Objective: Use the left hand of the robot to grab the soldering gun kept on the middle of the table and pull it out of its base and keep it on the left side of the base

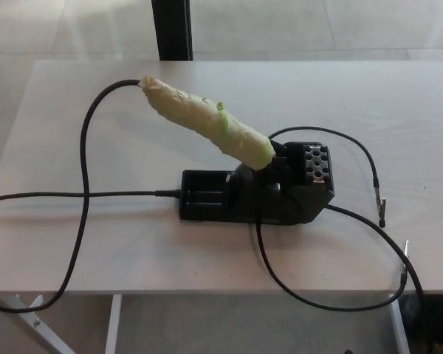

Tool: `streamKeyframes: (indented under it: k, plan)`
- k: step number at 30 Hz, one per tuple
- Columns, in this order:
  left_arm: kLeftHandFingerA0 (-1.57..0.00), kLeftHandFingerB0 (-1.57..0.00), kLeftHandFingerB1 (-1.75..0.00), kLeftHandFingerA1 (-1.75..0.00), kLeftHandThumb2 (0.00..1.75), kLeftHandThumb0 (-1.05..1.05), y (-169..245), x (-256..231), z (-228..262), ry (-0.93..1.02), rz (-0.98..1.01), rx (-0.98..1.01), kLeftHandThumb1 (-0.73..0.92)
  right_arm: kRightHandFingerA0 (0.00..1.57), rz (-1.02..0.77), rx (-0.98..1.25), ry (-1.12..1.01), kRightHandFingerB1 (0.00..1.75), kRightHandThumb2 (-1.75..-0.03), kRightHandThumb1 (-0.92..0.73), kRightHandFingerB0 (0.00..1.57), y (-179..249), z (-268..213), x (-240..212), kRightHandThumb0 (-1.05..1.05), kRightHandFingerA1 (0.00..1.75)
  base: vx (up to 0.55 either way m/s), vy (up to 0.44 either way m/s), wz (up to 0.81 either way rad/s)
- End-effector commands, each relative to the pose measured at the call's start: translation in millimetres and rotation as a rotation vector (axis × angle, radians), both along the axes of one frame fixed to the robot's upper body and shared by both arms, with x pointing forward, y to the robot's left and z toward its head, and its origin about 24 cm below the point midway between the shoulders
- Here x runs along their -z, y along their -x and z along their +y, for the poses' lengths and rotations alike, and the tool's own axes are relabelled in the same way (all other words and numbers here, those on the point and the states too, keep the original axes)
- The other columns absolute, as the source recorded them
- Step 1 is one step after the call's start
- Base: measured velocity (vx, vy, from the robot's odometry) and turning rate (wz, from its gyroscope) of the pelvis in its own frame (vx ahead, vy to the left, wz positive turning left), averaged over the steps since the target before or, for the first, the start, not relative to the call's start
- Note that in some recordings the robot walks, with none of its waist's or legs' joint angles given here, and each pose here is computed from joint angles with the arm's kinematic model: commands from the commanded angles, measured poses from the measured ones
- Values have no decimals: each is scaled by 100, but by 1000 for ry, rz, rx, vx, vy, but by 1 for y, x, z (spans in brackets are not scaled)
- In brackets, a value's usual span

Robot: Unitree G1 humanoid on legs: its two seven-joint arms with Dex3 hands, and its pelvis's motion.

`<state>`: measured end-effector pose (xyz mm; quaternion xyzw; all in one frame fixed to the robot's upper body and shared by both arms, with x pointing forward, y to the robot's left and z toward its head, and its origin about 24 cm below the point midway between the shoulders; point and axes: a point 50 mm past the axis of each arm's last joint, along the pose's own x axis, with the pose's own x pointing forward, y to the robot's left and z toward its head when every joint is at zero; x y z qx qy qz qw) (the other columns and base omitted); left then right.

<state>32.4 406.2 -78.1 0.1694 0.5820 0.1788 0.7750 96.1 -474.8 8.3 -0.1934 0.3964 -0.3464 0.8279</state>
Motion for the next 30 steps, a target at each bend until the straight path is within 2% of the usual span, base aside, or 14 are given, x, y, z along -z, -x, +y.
streamKeyframes:
  k: [1, 5, 6, 7, 9, 11, 12, 13, 14, 15, 17, 26, 28, 30]
  plan:
    - [-44, -44, -41, -49, 64, -50, 2, -5, 5, 36, -33, -27, 82, 72, -54, -3, -19, 37, -99, -63, 35, -1, -3, -5, -105, 72, 0, 0, 0]
    - [-8, -9, -28, -30, 66, -43, -85, -81, 48, -268, -415, -155, 80, 72, -56, -5, -24, 38, -100, -60, 36, 1, -2, -3, -105, 73, 0, 0, 3]
    - [-1, 0, -50, -52, 116, -28, -102, -97, 50, -306, -489, -167, 71, 72, -53, -5, -21, 38, -100, -60, 37, 1, -3, -4, -105, 73, 0, 0, 0]
    - [-13, -9, -29, -37, 66, -45, -119, -115, 53, -352, -571, -172, 80, 72, -49, -6, -19, 37, -100, -61, 36, 0, -3, -5, -105, 73, 0, 0, 0]
    - [-17, -13, -31, -41, 64, -53, -152, -159, 55, -470, -675, -112, 77, 72, -44, -11, -14, 38, -100, -60, 36, 0, -3, -5, -105, 74, 0, 0, 0]
    - [-70, -28, -64, -132, 61, -66, -191, -215, 42, -625, -818, -60, 64, 71, -51, -8, -15, 39, -102, -59, 37, 0, -5, -7, -105, 74, 0, 0, 0]
    - [-75, -14, -75, -142, 63, -73, -204, -236, 35, -657, -869, -28, 65, 71, -52, -9, -16, 39, -102, -59, 37, 0, -5, -7, -105, 74, 0, 0, 0]
    - [-37, -14, -80, -114, 60, -70, -212, -251, 28, -677, -907, 17, 66, 71, -50, -10, -15, 38, -102, -60, 37, 0, -5, -7, -105, 73, 0, 0, 0]
    - [-70, -18, -62, -110, 94, -58, -223, -270, 14, -691, -967, 87, 46, 71, -48, -9, -15, 38, -101, -59, 37, 0, -5, -7, -105, 73, 0, 0, 0]
    - [-40, -28, -41, -72, 59, -47, -238, -290, -3, -707, -1005, 165, 66, 72, -48, -4, -15, 37, -102, -60, 36, 0, -5, -7, -105, 73, 0, 0, -6]
    - [-22, -27, -37, -43, 61, -49, -261, -314, -30, -740, -1054, 345, 73, 71, -46, 0, -14, 39, -104, -59, 36, 0, -6, -8, -105, 74, 0, 0, 0]
    - [-29, -23, -36, -52, 66, -69, -314, -363, -148, -849, -1169, 896, 85, 72, -39, -7, 0, 38, -102, -59, 37, 2, -9, -13, -105, 74, 0, 0, 0]
    - [-26, -16, -48, -63, 106, -76, -323, -362, -181, -868, -1161, 1039, 70, 73, -38, -9, 8, 38, -103, -58, 38, 1, -9, -14, -105, 73, 0, 0, 0]
    - [-22, -20, -41, -60, 67, -75, -327, -363, -204, -873, -1138, 1137, 90, 73, -42, -9, 5, 38, -102, -58, 36, 0, -9, -14, -105, 73, 0, 0, 0]
